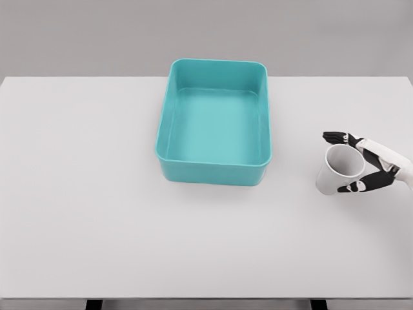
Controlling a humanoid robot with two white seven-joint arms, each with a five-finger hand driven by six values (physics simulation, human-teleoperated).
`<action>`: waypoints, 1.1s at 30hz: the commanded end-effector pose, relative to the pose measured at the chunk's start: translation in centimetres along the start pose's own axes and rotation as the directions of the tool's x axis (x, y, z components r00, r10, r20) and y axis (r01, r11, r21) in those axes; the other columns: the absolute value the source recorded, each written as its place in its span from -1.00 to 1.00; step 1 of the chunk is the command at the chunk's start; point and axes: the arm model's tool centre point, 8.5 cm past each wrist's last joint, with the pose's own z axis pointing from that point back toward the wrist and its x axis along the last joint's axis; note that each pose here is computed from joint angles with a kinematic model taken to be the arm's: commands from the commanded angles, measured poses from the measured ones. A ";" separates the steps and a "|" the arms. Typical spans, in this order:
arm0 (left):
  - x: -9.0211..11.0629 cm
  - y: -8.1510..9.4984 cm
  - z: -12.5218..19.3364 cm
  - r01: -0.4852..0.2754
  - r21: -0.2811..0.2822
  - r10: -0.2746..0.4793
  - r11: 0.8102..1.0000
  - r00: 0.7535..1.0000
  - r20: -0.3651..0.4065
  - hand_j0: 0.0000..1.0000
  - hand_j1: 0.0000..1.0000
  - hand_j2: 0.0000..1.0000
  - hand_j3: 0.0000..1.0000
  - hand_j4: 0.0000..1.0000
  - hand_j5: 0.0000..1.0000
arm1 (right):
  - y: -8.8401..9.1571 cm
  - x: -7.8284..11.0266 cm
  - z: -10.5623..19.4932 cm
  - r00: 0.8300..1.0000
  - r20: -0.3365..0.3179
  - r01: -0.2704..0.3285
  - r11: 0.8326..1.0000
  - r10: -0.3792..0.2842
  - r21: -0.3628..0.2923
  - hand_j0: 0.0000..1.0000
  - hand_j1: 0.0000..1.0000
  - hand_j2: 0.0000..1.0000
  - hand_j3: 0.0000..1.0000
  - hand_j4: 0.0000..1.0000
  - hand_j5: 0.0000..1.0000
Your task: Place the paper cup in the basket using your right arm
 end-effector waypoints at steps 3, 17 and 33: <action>0.0 0.0 0.0 -0.001 0.000 0.001 1.000 1.000 0.001 1.00 1.00 1.00 1.00 1.00 1.00 | 0.1 0.3 -0.3 1.000 0.004 0.012 1.000 -0.012 0.003 0.81 0.81 0.81 0.81 0.81 0.81; 0.0 0.0 0.0 -0.001 0.000 0.001 1.000 1.000 0.001 1.00 1.00 1.00 1.00 1.00 1.00 | -2.2 2.9 -0.3 0.997 0.076 -0.031 0.998 0.035 -0.060 0.59 0.59 0.59 0.59 0.59 0.59; 0.0 0.0 0.0 -0.001 0.000 0.001 1.000 1.000 0.001 1.00 1.00 1.00 1.00 1.00 1.00 | -3.6 6.7 -1.7 0.977 0.185 -0.089 0.993 0.103 -0.083 0.50 0.50 0.50 0.50 0.50 0.50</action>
